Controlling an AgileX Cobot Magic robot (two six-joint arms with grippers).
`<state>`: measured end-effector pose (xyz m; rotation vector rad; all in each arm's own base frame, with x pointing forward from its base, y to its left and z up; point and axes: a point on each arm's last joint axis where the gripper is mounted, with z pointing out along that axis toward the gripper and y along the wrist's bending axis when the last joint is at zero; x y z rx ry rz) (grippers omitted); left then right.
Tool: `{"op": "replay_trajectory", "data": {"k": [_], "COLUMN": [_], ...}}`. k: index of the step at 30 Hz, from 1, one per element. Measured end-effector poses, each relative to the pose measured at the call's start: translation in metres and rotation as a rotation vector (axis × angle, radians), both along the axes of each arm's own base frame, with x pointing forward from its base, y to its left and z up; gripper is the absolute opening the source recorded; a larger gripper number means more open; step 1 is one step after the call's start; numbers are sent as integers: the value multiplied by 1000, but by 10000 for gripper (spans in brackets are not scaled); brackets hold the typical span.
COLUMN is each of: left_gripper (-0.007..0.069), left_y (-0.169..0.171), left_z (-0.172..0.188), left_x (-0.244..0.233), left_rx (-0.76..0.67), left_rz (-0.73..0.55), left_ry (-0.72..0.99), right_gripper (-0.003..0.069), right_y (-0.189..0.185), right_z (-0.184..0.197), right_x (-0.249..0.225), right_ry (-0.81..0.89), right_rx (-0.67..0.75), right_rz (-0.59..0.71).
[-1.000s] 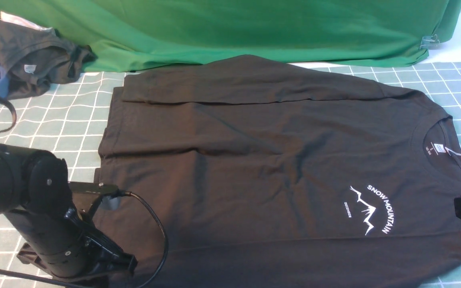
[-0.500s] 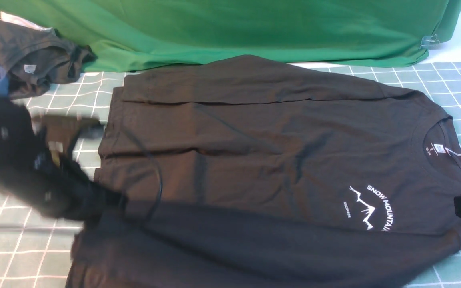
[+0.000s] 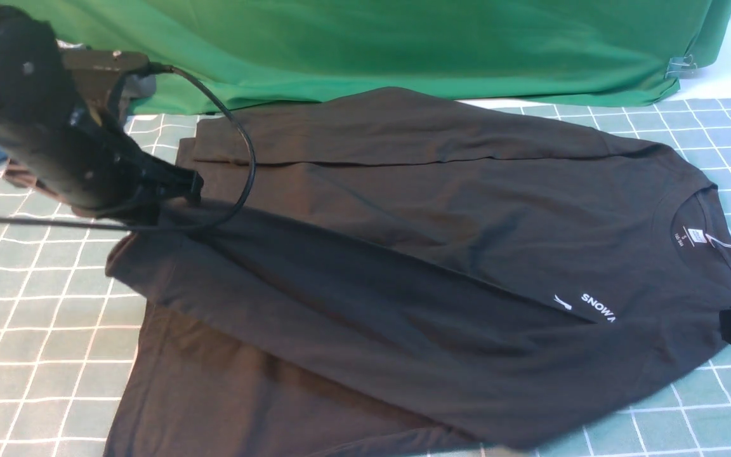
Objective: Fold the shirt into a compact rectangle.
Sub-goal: 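Fold the left side of the black T-shirt inward over its body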
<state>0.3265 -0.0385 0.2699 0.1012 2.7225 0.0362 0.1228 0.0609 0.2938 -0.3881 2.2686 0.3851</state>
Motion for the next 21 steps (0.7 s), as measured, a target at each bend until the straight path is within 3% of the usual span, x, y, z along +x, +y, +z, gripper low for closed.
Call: {"op": "replay_trajectory", "data": {"k": [14, 18, 21], "left_gripper": [10, 36, 99], "left_y": [0, -2, -3], "left_z": [-27, -30, -29], "left_x": [47, 53, 59], "left_rx": [63, 59, 64], "left_rz": [-20, -30, -70], "left_ry": [7, -35, -97], "right_gripper": [59, 61, 64], "right_y": [0, 0, -1], "right_z": [-3, -10, -12], "right_x": [0, -1, -2], "right_ry": [16, 37, 45], "right_rx": [16, 10, 9], "right_rz": [-17, -19, -21]}}
